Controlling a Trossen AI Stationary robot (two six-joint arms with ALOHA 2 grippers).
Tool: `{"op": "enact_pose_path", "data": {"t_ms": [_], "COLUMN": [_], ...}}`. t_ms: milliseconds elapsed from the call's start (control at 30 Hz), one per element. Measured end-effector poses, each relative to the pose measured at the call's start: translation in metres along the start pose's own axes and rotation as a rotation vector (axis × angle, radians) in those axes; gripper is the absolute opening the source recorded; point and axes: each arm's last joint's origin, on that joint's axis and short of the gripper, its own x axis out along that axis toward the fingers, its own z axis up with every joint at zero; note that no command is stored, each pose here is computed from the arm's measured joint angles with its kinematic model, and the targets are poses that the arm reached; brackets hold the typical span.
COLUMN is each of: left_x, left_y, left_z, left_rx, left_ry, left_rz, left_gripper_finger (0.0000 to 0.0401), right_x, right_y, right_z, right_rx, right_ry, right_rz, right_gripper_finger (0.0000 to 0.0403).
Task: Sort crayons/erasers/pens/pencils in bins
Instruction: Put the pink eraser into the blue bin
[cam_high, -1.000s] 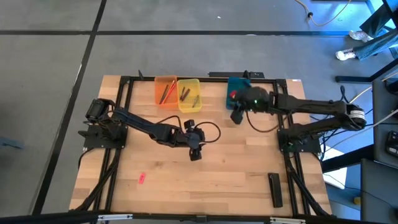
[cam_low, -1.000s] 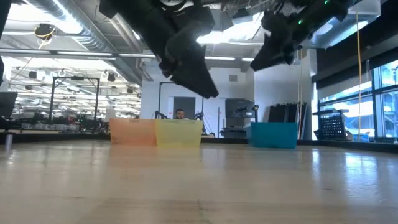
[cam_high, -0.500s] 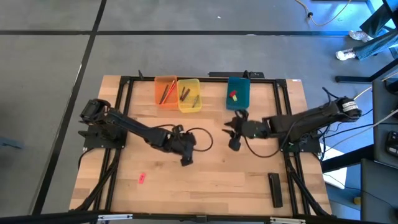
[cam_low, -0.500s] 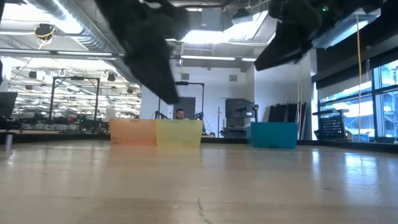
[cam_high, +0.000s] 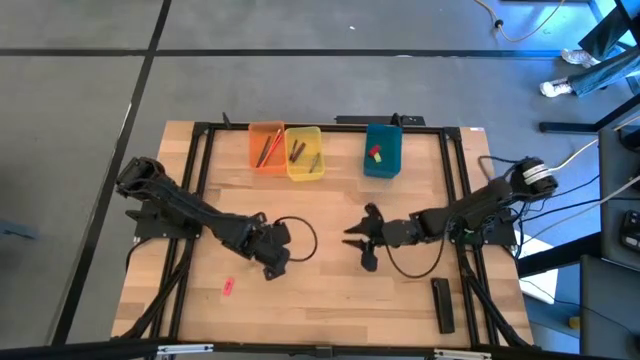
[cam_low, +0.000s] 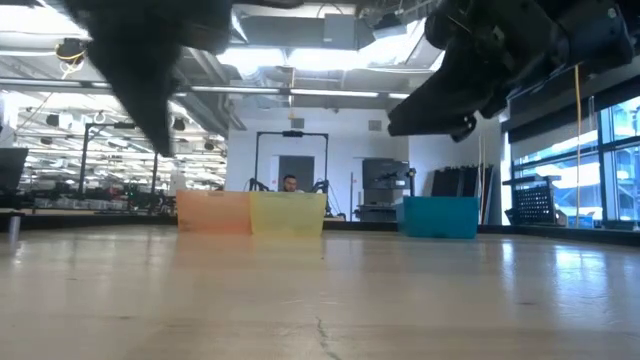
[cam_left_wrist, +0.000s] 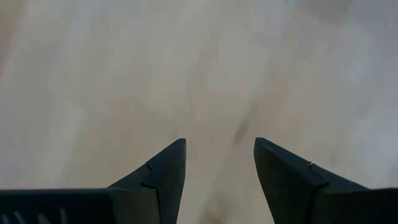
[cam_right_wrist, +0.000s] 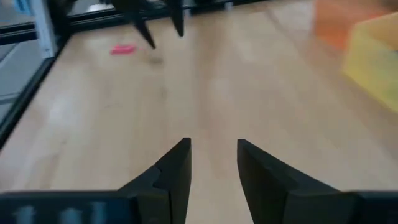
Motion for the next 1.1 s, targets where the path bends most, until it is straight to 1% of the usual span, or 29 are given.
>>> {"op": "enact_pose_path", "data": {"t_ms": [133, 300, 500, 633, 733, 867, 967, 1100], "left_x": [-0.006, -0.015, -0.029, -0.035, -0.038, -0.04, -0.04, -0.038], "left_y": [-0.013, -0.03, -0.047, -0.054, -0.057, -0.058, -0.057, -0.056], "left_z": [-0.016, -0.039, -0.072, -0.087, -0.095, -0.1, -0.099, -0.096], "left_rx": [-0.018, -0.06, -0.083, -0.107, -0.126, -0.115, -0.087, -0.059], "left_ry": [0.015, 0.01, -0.065, -0.121, -0.131, -0.136, -0.148, -0.162], "left_rz": [-0.024, -0.058, -0.069, -0.078, -0.087, -0.087, -0.08, -0.065], "left_gripper_finger": [0.0182, 0.0182, 0.0182, 0.0182, 0.0182, 0.0182, 0.0182, 0.0182], "right_x": [0.012, 0.02, 0.03, 0.038, 0.042, 0.043, 0.044, 0.044], "right_y": [0.011, 0.026, 0.037, 0.044, 0.048, 0.054, 0.056, 0.055], "right_z": [-0.003, -0.003, 0.004, 0.012, 0.017, 0.024, 0.022, 0.018], "right_rx": [-0.008, -0.031, -0.111, -0.144, -0.187, -0.246, -0.267, -0.277], "right_ry": [-0.054, -0.107, -0.13, -0.15, -0.162, -0.167, -0.149, -0.106], "right_rz": [0.04, 0.088, 0.099, 0.101, 0.116, 0.207, 0.262, 0.269], "right_gripper_finger": [0.0131, 0.0131, 0.0131, 0.0131, 0.0131, 0.0131, 0.0131, 0.0131]}}
